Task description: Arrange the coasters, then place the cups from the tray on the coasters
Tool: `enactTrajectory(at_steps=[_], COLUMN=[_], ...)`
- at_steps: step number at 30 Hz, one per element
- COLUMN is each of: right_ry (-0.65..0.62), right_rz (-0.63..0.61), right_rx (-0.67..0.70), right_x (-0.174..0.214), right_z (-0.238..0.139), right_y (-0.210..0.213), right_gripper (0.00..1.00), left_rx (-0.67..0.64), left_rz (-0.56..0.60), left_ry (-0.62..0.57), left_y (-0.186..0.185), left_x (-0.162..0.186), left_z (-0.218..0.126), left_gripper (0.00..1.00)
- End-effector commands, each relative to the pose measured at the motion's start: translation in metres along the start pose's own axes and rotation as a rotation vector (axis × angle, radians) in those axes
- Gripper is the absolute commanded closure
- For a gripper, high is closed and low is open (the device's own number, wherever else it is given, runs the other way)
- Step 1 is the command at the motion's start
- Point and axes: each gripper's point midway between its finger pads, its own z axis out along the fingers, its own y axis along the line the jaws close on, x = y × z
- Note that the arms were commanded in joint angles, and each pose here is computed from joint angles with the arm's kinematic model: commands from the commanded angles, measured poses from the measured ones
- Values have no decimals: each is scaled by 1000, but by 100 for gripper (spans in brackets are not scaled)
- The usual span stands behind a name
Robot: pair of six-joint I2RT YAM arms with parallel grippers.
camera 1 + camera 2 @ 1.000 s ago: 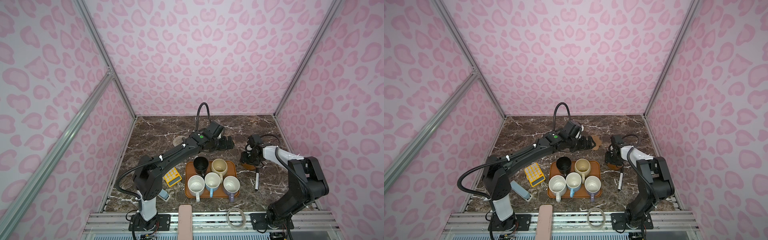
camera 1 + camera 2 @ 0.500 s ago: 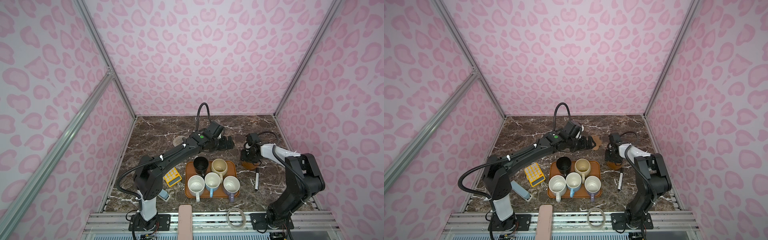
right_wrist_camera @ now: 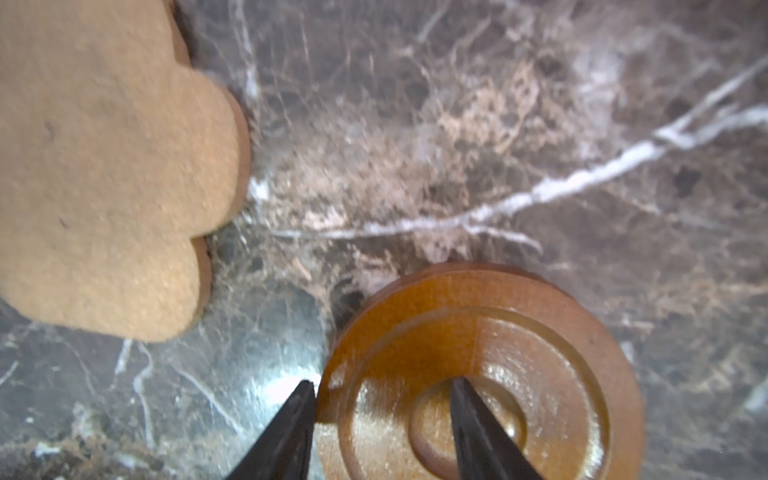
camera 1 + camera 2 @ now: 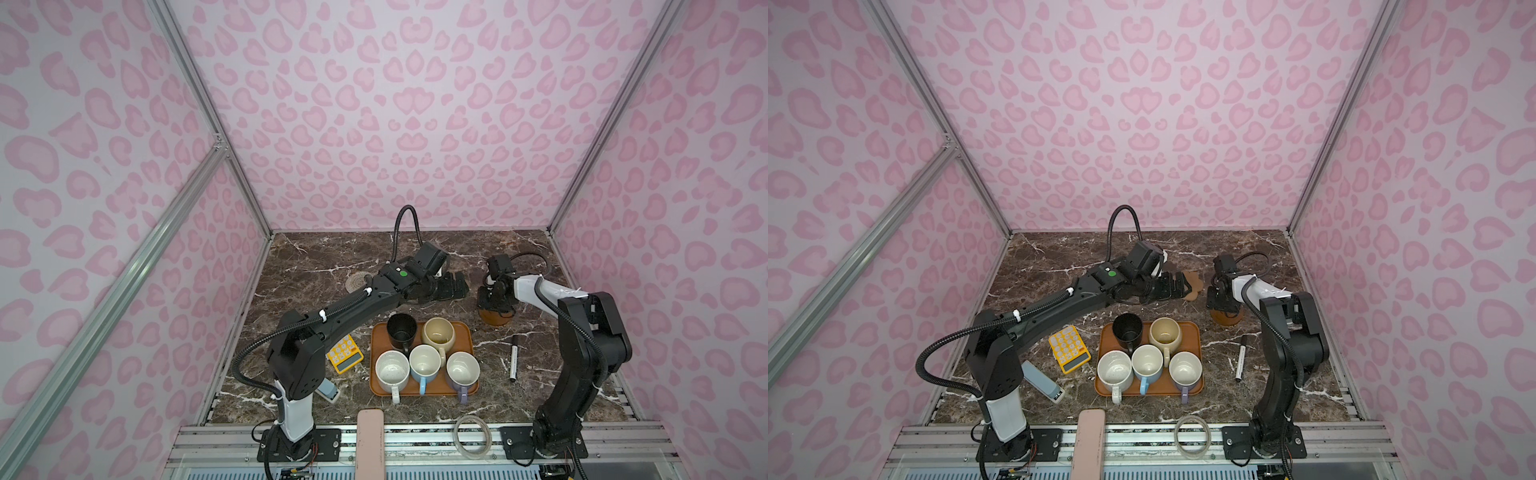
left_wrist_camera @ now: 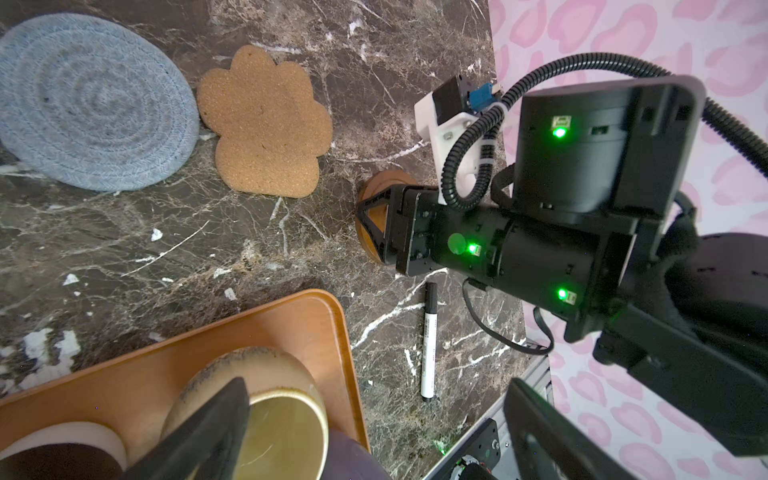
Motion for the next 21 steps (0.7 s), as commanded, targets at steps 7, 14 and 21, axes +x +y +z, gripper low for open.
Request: enactTrajectory(at_steps=[7,14,21], right_ry=[44,43,40], right_rz=[4,-7,-11], right_rx=[-12,-15,-24], right_x=[-11,-23,-34], right_z=[14,17,18], right_y=[5,7,11], right_gripper=[49,50,51], left_rx=[-20,-26,-25], left_rz=[-19,-21,-23], left_ry=[-57,-56,-52], left_y=[9,13,13], left_x=[-19,-20,-20], left_z=[-4,-3,-3], left_gripper=[3,3,3])
